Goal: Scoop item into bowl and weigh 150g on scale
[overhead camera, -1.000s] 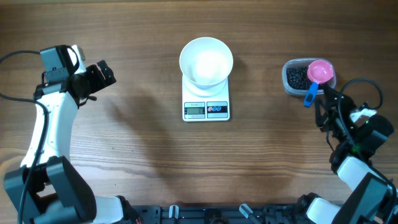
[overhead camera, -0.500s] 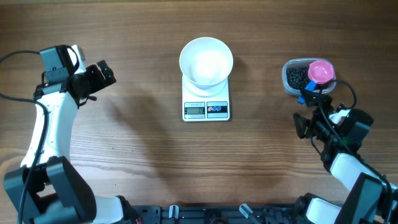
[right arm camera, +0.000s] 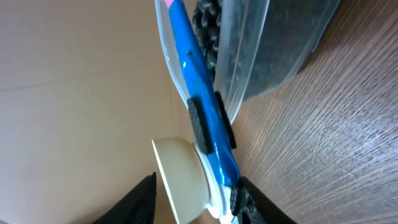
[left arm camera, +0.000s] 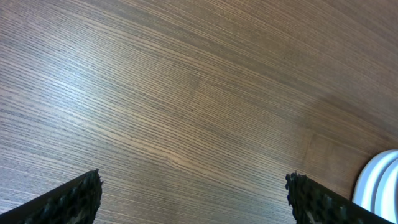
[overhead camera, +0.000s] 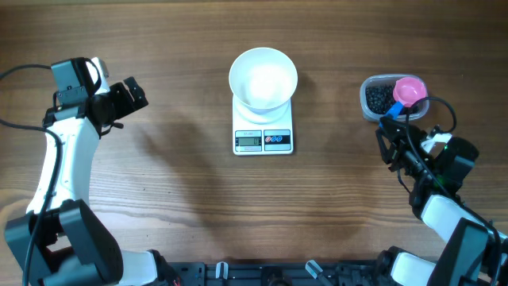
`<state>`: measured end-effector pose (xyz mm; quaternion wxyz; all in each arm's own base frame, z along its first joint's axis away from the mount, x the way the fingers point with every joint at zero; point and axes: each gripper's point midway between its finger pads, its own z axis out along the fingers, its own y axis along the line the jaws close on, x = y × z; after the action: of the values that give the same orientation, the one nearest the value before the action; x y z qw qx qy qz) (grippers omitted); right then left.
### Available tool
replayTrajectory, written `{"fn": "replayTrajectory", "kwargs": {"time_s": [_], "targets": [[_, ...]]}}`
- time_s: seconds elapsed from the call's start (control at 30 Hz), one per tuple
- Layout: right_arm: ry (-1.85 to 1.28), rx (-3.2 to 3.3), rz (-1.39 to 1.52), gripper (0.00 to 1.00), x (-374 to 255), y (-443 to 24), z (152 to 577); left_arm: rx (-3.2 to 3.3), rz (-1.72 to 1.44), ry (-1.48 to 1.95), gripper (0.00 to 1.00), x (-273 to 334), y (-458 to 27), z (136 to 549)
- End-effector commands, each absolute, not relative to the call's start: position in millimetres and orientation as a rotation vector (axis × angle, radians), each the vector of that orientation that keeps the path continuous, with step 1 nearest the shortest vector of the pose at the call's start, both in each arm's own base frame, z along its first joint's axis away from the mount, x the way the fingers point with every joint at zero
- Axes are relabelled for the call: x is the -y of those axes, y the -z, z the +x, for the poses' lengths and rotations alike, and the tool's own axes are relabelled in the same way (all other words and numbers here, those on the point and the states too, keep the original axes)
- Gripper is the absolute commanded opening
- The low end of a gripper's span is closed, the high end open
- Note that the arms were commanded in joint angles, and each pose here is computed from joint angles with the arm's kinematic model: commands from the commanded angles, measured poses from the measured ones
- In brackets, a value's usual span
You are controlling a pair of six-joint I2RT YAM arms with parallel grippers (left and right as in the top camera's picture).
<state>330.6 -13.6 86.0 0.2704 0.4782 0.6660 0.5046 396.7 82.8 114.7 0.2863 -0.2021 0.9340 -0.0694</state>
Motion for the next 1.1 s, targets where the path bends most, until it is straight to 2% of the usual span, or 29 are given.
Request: {"fn": "replayTrajectory", "kwargs": {"time_s": [0.0, 0.13, 0.17, 0.23, 0.27, 0.37, 0.43, 0.53, 0.57, 0.63, 0.67, 0.7, 0.77, 0.83, 0.9, 1.03, 1.07], "targets": [[-1.388, -1.823, 1.243, 0.36, 7, -87, 329, -2.476, -0.507, 0.165, 1.00, -84, -124, 397], [-1.355, -1.843, 1.196, 0.33, 7, -86, 329, -2.476, -0.507, 0.165, 1.00, -84, -124, 397], [-1.356, -1.844, 1.195, 0.29, 7, -86, 329, -2.476, -0.507, 0.165, 1.00, -84, -124, 397], [-1.370, -1.847, 1.188, 0.14, 5, -87, 328, -2.476, -0.507, 0.165, 1.00, -84, -124, 397], [-1.392, -1.849, 1.182, 0.12, 3, -89, 328, -2.476, -0.507, 0.165, 1.00, -84, -124, 397], [-1.453, -1.832, 1.126, 0.12, -2, -101, 329, -2.476, -0.507, 0.165, 1.00, -84, -124, 397], [-1.468, -1.811, 1.106, 0.08, -2, -108, 331, -2.476, -0.507, 0.165, 1.00, -84, -124, 397], [-1.510, -1.784, 1.036, 0.07, -5, -123, 333, -2.476, -0.507, 0.165, 1.00, -84, -124, 397], [-1.510, -1.790, 1.039, 0.12, -6, -121, 333, -2.476, -0.507, 0.165, 1.00, -84, -124, 397], [-1.487, -1.828, 1.052, 0.40, -7, -111, 329, -2.476, -0.507, 0.165, 1.00, -84, -124, 397], [-1.458, -1.879, 1.074, 0.51, -8, -97, 323, -2.476, -0.507, 0.165, 1.00, -84, -124, 397], [-1.404, -1.961, 1.142, 0.67, -10, -73, 312, -2.476, -0.507, 0.165, 1.00, -84, -124, 397], [-1.320, -2.016, 1.211, 0.82, -6, -53, 304, -2.476, -0.507, 0.165, 1.00, -84, -124, 397], [-1.228, -1.993, 1.190, 0.85, 5, -53, 311, -2.476, -0.507, 0.165, 1.00, -84, -124, 397], [-1.170, -1.941, 1.148, 0.82, 16, -62, 321, -2.476, -0.506, 0.165, 1.00, -84, -124, 397], [-1.162, -1.822, 1.146, 0.65, 29, -82, 337, -2.476, -0.507, 0.165, 1.00, -84, -124, 397], [-1.174, -1.826, 1.153, 0.64, 27, -81, 336, -2.476, -0.507, 0.165, 1.00, -84, -124, 397]]}}
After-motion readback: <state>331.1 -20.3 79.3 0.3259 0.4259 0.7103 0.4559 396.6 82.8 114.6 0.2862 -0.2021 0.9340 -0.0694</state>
